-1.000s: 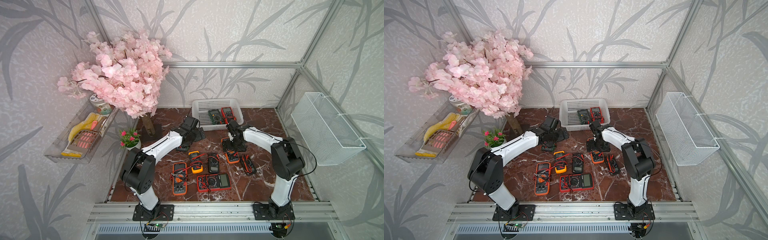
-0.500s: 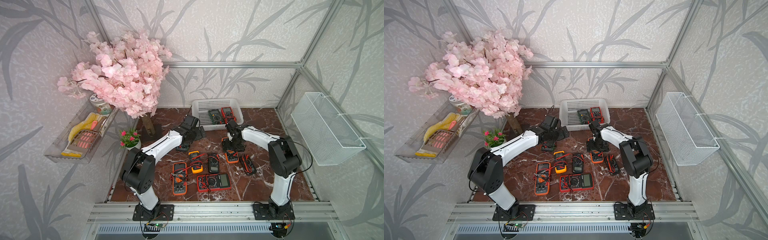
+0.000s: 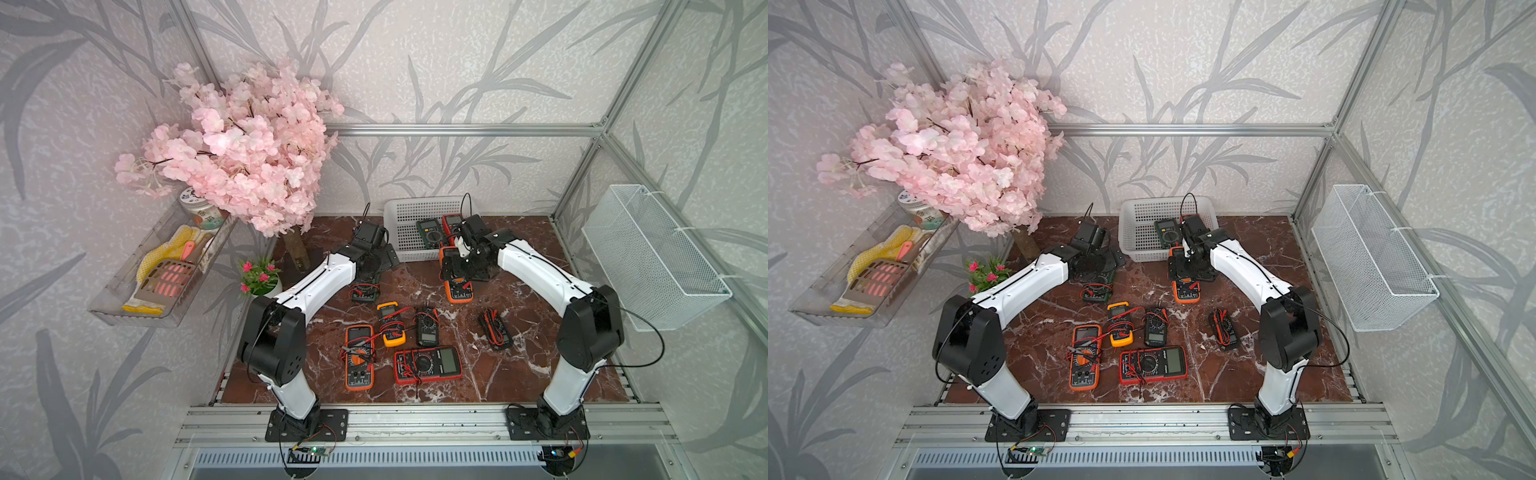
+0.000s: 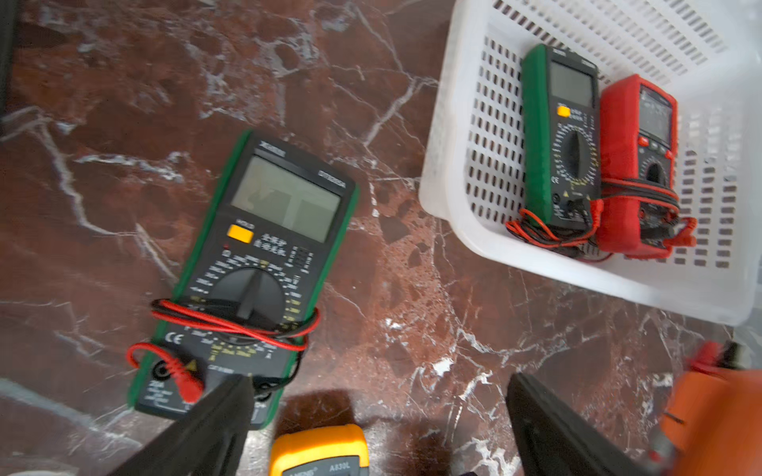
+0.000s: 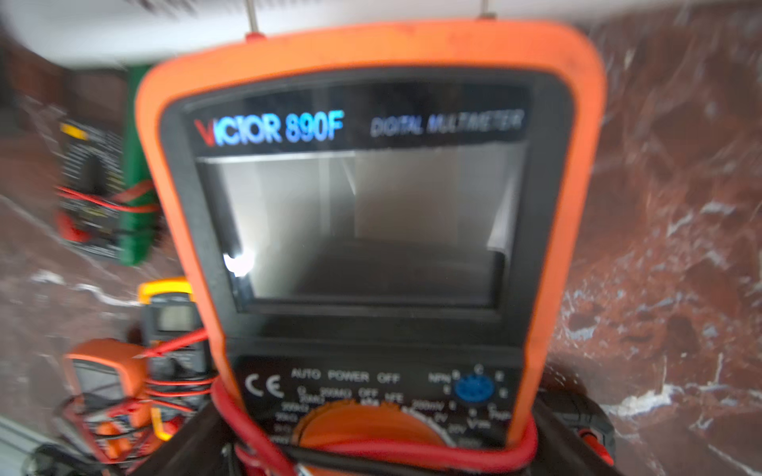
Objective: Put the multimeter into the basket
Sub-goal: Place the multimeter in the basket.
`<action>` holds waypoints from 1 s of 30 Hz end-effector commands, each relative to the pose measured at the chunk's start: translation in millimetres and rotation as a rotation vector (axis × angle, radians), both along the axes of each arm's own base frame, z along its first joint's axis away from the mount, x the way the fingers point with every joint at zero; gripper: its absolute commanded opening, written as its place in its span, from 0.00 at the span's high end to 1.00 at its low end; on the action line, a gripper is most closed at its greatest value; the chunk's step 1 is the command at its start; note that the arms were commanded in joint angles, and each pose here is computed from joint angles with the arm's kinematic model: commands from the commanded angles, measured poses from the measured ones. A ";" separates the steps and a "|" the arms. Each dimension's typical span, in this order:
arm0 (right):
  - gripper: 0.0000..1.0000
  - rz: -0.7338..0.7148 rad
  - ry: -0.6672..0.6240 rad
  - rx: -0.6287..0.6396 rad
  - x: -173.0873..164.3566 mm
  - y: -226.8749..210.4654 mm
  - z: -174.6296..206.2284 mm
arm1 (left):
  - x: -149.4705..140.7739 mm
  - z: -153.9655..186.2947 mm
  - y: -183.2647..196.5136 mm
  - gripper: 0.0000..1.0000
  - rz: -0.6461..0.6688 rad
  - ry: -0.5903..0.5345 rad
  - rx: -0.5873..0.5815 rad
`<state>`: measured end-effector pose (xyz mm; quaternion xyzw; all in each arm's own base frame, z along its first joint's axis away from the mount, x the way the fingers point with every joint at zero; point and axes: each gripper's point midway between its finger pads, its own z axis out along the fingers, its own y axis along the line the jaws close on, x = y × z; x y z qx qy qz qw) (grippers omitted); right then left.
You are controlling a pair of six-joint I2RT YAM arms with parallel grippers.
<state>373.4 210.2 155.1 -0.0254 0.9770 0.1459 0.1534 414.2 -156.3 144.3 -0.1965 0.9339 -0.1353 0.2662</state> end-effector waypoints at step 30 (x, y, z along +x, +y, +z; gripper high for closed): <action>0.41 -0.066 -0.501 0.260 229.3 113.0 52.3 | -15.6 8.5 21.1 0.00 -0.021 0.027 0.021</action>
